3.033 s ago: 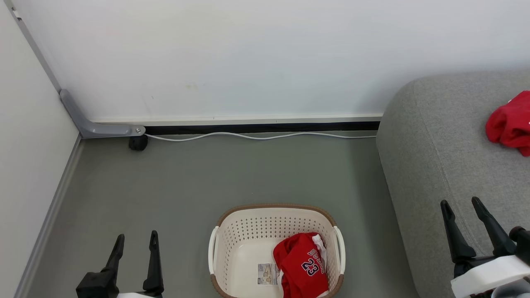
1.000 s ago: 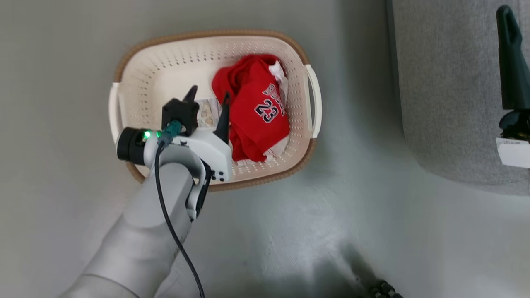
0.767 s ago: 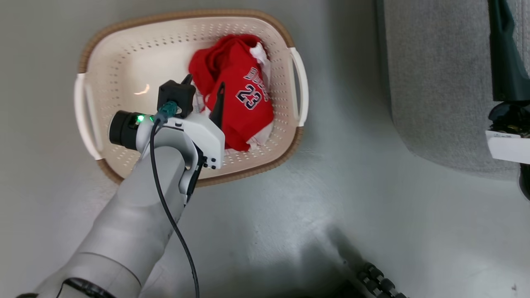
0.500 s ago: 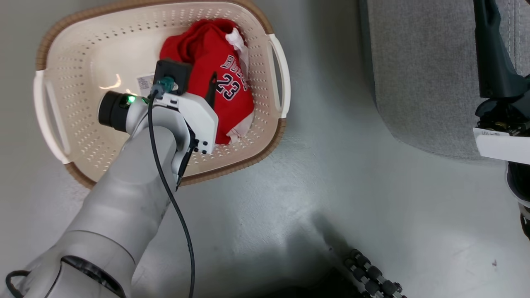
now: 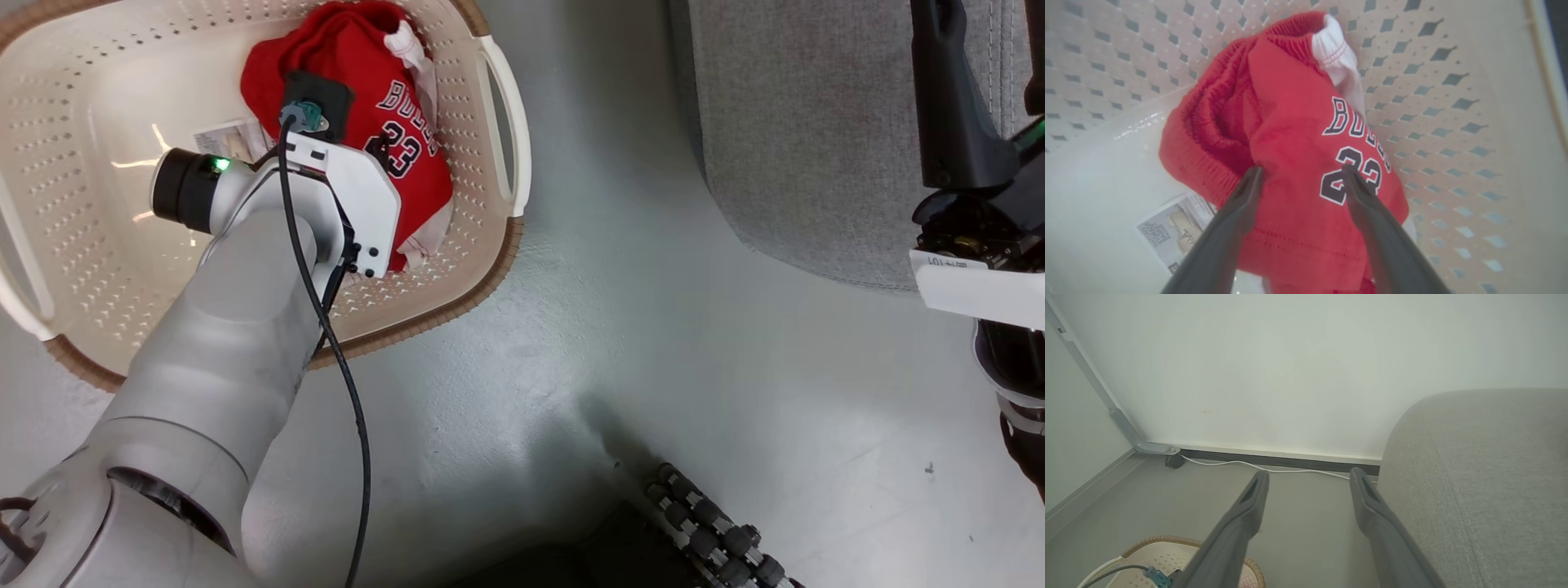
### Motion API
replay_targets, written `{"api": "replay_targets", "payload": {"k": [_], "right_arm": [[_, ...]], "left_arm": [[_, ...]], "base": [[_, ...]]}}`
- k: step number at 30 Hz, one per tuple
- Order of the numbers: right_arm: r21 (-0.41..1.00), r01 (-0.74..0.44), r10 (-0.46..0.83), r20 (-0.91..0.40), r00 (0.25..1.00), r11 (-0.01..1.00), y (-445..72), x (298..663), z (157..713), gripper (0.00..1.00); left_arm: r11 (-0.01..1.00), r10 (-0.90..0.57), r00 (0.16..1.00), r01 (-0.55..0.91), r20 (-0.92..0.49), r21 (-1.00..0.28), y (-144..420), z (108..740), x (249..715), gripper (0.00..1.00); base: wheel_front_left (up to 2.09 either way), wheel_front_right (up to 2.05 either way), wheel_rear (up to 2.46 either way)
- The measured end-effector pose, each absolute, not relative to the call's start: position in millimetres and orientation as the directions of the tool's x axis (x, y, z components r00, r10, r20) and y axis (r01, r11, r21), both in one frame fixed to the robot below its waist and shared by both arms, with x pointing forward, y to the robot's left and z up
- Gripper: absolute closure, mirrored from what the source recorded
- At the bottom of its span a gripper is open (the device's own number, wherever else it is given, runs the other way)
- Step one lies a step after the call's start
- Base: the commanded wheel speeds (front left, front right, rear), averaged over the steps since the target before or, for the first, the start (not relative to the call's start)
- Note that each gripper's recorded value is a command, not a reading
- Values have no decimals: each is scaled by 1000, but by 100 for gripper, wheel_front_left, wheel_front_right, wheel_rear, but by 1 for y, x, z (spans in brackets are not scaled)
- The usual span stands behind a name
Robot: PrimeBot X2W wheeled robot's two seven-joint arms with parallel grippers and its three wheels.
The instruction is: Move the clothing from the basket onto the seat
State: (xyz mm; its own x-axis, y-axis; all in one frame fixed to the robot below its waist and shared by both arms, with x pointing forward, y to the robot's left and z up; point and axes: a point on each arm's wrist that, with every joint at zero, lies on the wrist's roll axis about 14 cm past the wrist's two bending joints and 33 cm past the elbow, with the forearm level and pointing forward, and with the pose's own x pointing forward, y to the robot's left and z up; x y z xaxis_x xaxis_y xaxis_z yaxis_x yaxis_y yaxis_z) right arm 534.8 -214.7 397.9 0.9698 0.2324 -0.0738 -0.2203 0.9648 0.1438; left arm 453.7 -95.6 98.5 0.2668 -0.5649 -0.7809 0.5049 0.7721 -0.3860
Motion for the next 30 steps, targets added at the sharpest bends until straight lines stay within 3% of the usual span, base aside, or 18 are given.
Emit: {"api": "replay_targets", "payload": {"k": [9,10,11,12,17,24,30], "right_arm": [[146,-208,221,-77,972,967,-217,535,396,0],[147,-208,220,-76,972,967,-217,535,396,0],[147,-207,220,-75,973,967,-217,535,397,0],[146,-206,218,-73,973,968,-217,535,398,0],[147,-202,213,-67,975,968,-218,535,401,0],[140,-199,205,-29,978,970,-220,536,421,0],[126,-193,195,-5,981,973,-224,530,441,0]], "left_arm": [[763,-559,210,510,-802,-398,-99,88,442,0],[762,-558,210,512,-803,-396,-99,88,442,14],[762,-558,209,512,-803,-397,-99,88,442,71],[762,-558,209,512,-803,-397,-99,89,442,100],[763,-561,212,508,-800,-401,-100,91,443,100],[774,-580,300,492,-757,-398,-101,113,456,100],[789,-575,323,462,-752,-405,-88,134,438,100]], "base": [[0,0,0],[0,0,0],[0,0,0],[0,0,0],[0,0,0],[0,0,0],[0,0,0]]}}
